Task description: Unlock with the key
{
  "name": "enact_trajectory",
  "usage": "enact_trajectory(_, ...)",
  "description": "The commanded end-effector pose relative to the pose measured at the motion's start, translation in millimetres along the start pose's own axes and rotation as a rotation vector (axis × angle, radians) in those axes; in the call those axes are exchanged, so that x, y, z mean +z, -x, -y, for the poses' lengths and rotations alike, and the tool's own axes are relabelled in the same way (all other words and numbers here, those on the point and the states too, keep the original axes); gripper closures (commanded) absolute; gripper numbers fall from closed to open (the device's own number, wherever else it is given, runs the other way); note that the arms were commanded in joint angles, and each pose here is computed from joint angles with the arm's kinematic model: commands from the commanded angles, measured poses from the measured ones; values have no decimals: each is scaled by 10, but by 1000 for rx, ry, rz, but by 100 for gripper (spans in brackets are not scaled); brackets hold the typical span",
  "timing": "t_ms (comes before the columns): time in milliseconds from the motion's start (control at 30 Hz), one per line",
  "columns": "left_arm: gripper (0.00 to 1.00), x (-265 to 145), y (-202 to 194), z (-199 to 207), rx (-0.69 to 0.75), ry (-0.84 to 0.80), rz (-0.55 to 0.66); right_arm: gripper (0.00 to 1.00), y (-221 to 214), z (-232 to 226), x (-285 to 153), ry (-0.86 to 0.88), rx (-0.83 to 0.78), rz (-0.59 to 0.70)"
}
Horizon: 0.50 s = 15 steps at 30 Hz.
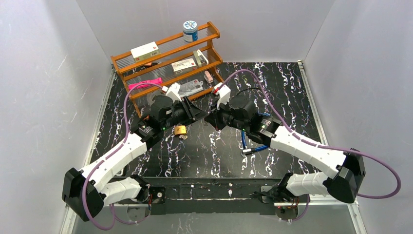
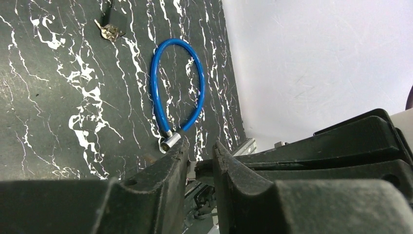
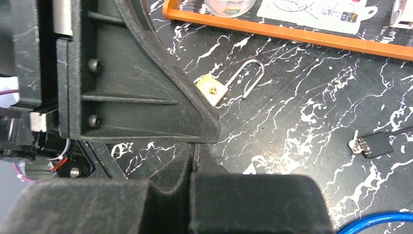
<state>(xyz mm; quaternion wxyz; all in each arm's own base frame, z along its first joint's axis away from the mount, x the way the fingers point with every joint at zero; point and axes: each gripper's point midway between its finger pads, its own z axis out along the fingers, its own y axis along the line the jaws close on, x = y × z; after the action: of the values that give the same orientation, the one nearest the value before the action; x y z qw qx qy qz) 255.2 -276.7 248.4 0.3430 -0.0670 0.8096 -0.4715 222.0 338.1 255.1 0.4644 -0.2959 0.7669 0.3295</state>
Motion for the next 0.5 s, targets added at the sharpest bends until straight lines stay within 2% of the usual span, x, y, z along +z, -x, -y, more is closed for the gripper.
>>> enact_trajectory(0, 80, -54, -22, 111, 7, -32, -19, 99, 356, 16, -4, -46, 7, 97)
enact_trajectory(133, 99, -59, -15, 101, 15, -30, -13, 99, 355, 1, 16, -41, 25, 95)
enact_trajectory(300, 100, -55, 12, 112, 76, -39, -5, 99, 327, -82, 35, -11, 85, 53)
enact_trajectory(333, 100, -53, 21, 111, 94, -41, -1, 95, 324, -105, 15, 1, 95, 58)
enact_trajectory(400, 100, -62, 51, 131, 143, -51, 9, 72, 347, -129, -50, 15, 133, 73)
enact_trajectory(467, 100, -73, 85, 192, 189, -81, 20, 53, 369, -130, -138, 36, 183, 97)
